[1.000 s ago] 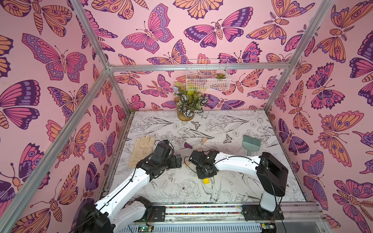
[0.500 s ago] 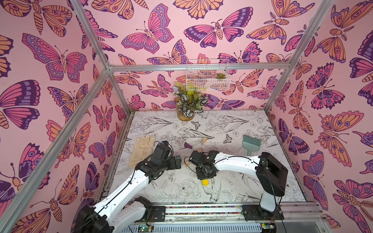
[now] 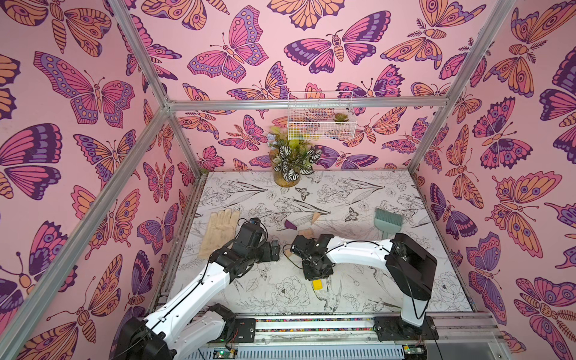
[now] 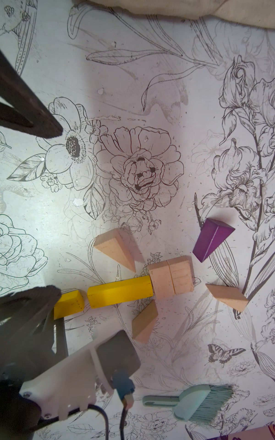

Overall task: Assemble a small pinwheel with building blocks
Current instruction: Assemble the building block at the center of the board.

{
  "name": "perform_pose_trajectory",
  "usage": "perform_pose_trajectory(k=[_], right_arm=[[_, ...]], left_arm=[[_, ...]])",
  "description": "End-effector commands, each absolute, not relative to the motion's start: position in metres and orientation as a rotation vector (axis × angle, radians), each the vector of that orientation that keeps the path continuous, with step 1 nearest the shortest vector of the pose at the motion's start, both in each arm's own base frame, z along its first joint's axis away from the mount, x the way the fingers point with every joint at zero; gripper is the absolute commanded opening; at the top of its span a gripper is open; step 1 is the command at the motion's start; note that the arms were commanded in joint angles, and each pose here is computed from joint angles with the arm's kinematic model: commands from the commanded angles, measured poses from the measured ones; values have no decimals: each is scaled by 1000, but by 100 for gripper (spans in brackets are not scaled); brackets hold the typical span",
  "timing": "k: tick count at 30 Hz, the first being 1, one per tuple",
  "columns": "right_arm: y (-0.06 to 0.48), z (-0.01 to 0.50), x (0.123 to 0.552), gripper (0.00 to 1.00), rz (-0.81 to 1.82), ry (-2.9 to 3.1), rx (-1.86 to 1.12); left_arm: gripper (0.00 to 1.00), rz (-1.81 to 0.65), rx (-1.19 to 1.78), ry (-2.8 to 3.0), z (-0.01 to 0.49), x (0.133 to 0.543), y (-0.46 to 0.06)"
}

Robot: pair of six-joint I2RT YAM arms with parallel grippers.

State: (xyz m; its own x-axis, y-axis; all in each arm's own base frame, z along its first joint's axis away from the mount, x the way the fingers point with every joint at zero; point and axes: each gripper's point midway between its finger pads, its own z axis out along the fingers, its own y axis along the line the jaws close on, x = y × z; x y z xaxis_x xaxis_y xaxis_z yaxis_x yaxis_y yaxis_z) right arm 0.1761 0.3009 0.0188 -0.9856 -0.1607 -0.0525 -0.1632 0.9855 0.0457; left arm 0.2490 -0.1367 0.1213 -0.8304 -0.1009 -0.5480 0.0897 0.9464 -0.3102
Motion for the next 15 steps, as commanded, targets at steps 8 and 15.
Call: perform_pose_trajectory(k=[8, 15], right_arm=[[301, 15, 184, 25, 53, 3097, -226], [300, 12, 186, 26, 41, 3101, -220]], left_arm=[[100, -422, -18, 2539, 111, 248, -135], [100, -422, -15, 2544, 109, 249, -136]])
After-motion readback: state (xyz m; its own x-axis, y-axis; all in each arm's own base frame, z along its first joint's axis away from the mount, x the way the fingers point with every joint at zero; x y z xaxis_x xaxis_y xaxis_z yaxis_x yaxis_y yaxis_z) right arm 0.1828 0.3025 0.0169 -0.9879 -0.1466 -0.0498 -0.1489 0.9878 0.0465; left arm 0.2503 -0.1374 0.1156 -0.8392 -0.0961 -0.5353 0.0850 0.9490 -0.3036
